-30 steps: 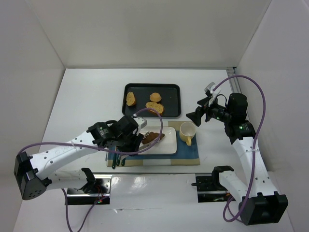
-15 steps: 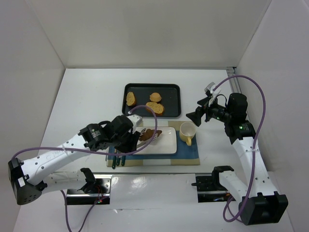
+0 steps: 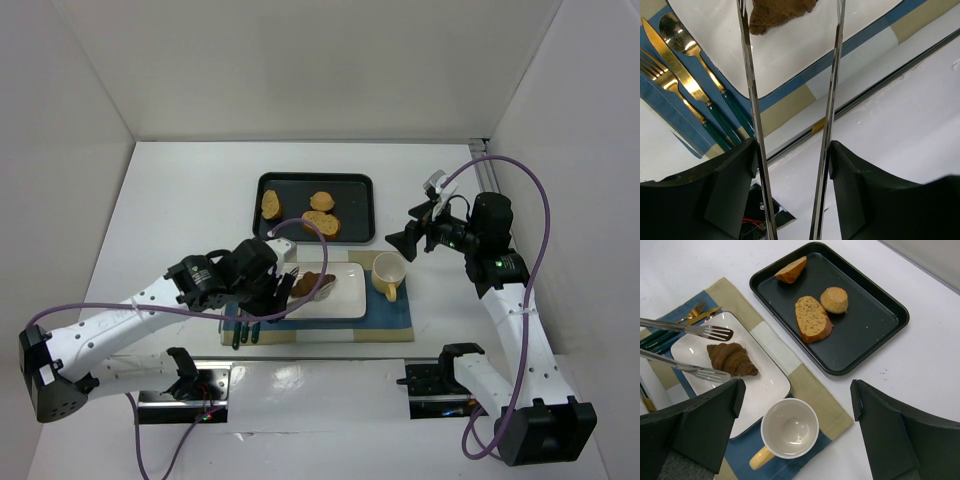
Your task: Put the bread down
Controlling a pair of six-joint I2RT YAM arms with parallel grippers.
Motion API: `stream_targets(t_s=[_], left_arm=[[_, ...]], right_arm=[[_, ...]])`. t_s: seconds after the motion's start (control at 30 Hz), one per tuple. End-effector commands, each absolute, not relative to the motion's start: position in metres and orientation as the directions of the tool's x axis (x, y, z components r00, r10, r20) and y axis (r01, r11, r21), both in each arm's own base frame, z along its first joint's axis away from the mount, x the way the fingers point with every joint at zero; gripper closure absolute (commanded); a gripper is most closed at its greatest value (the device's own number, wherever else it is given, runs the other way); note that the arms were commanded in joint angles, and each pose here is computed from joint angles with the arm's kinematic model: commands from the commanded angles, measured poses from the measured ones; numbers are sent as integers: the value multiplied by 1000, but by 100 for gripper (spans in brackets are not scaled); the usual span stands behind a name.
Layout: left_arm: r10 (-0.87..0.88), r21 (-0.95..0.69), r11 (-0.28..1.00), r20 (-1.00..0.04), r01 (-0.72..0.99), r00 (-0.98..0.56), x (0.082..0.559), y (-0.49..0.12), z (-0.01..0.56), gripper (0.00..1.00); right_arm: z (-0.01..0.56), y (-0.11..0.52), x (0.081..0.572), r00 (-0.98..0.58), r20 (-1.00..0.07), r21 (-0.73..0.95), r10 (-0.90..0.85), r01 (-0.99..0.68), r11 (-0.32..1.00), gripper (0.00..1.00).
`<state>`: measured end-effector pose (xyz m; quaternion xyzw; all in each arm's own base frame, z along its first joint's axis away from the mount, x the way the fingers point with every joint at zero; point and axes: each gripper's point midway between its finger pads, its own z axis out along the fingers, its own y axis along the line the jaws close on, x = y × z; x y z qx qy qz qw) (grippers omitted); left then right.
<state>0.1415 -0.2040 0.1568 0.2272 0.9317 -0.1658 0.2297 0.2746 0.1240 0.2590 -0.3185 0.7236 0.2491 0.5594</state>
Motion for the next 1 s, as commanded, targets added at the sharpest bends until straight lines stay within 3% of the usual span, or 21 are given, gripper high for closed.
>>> stream_targets(t_s=[0.0,0.3,0.47,0.73,0.97], left_arm=[[329,-223,833,-536,506,-777,145,-210,165,28],[191,-201,874,-695,442,-693,173,-194,236,28],[74,-168,935,-771,313,-633,220,-159,260,29],[-210,-132,977,-740,-168,-638,315,-35,186,32],[-342,-84,924,-613,-372,-712,331,15,107,32]], right_arm=[[276,122,277,-114,-975,-45,-189,-736,676,0],[276,122,277,-114,-975,-45,-189,-736,676,0],[279,123,274,-103,-977,-50,-187,-741,669,0],[278,125,272,-110,-976,-42,-186,-748,663,0],[278,126,271,-109,-977,-40,-184,-753,656,0]])
